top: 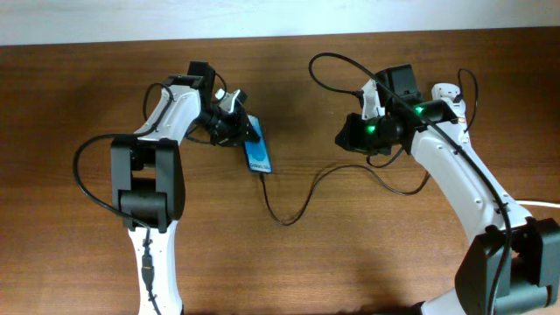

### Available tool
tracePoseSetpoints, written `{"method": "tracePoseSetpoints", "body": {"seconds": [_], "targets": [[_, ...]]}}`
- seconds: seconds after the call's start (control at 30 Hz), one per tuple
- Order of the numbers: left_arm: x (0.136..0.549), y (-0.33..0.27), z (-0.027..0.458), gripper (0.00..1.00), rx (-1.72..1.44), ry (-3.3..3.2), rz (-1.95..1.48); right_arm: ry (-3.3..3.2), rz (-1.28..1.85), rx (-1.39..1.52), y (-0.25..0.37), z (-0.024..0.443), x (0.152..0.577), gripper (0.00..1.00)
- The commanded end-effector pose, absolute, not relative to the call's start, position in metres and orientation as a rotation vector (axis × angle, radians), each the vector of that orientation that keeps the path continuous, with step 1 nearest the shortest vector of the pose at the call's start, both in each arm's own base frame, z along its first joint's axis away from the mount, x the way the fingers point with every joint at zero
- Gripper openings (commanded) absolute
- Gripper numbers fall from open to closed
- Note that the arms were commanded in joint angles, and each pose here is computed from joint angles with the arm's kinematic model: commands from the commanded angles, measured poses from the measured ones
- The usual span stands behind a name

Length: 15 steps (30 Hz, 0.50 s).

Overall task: Plug charger to phone and switch on socket
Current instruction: 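Lower the phone flat onto the table with the left gripper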

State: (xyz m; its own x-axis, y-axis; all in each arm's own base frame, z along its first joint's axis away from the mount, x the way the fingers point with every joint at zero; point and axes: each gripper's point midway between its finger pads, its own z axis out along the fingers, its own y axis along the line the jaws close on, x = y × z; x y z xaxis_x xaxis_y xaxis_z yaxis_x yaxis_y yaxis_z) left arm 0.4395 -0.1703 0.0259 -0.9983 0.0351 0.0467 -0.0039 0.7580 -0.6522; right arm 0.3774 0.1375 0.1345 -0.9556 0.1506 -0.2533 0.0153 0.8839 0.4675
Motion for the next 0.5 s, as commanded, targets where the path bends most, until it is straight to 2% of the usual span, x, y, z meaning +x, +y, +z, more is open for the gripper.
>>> {"method": "tracePoseSetpoints", "body": {"seconds": [0.0,0.1,0.23,0.47], "targets": [[0.439,-0.171,0.02,0.42,-0.04,-2.894,1.062,2.735,0.651,0.105,0.134,0.144,0.383,0.23],[0.439,-0.171,0.019,0.48,-0.04,-2.897,1.056,2.737,0.647,0.107,0.133,0.144,0.383,0.23],[0.437,-0.149,0.004,0.54,0.016,-2.959,0.824,2.737,0.643,0.108,0.133,0.144,0.383,0.23],[0.435,-0.11,-0.004,0.76,0.086,-3.048,0.444,2.737,0.633,0.11,0.132,0.143,0.383,0.23]]}}
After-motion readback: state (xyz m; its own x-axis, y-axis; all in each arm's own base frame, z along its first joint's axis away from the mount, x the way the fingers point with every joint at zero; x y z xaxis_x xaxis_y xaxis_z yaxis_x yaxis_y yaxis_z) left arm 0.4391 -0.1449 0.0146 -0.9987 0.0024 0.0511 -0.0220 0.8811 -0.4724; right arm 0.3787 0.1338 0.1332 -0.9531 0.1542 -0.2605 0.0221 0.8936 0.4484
